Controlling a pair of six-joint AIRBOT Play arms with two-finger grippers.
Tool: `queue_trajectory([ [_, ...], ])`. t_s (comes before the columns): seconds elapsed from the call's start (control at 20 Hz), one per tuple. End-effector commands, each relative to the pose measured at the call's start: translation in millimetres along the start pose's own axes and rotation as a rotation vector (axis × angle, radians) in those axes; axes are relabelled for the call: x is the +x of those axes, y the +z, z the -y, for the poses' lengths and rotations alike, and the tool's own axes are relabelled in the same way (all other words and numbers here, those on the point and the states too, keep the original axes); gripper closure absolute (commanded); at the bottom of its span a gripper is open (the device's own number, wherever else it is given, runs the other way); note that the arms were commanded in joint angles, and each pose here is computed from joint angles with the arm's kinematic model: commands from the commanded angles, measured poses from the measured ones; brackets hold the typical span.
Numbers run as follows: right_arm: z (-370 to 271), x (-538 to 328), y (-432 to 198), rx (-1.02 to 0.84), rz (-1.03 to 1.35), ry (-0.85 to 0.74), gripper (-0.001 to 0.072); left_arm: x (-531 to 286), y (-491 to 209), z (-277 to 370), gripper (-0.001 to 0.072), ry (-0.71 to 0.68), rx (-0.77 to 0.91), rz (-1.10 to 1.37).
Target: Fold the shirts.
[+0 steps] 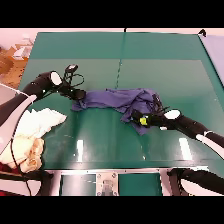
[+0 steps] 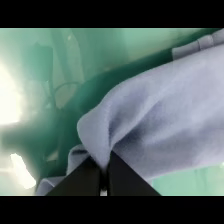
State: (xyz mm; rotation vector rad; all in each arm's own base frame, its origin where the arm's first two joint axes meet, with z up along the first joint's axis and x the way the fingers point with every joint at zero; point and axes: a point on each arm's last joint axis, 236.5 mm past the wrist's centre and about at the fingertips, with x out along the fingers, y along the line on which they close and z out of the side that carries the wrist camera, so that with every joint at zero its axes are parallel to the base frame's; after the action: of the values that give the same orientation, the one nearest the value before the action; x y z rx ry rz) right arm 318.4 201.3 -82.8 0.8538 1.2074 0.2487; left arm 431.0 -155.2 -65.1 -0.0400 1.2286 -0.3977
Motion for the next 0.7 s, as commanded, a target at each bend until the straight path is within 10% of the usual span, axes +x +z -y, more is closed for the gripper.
queue_trajectory([
  [0.0,3.0,-23.9,35.2,-0.052,0.032,0.001,0.0697,-9.8,-10.5,-20.0,0.0679,0.064,0.047,-0.072],
  [0.65,142.1,-169.1,179.1,-0.103,0.229,-0.225,0.0697,-42.8,-6.0,-27.5,0.0678,-0.147,-0.122,-0.08],
])
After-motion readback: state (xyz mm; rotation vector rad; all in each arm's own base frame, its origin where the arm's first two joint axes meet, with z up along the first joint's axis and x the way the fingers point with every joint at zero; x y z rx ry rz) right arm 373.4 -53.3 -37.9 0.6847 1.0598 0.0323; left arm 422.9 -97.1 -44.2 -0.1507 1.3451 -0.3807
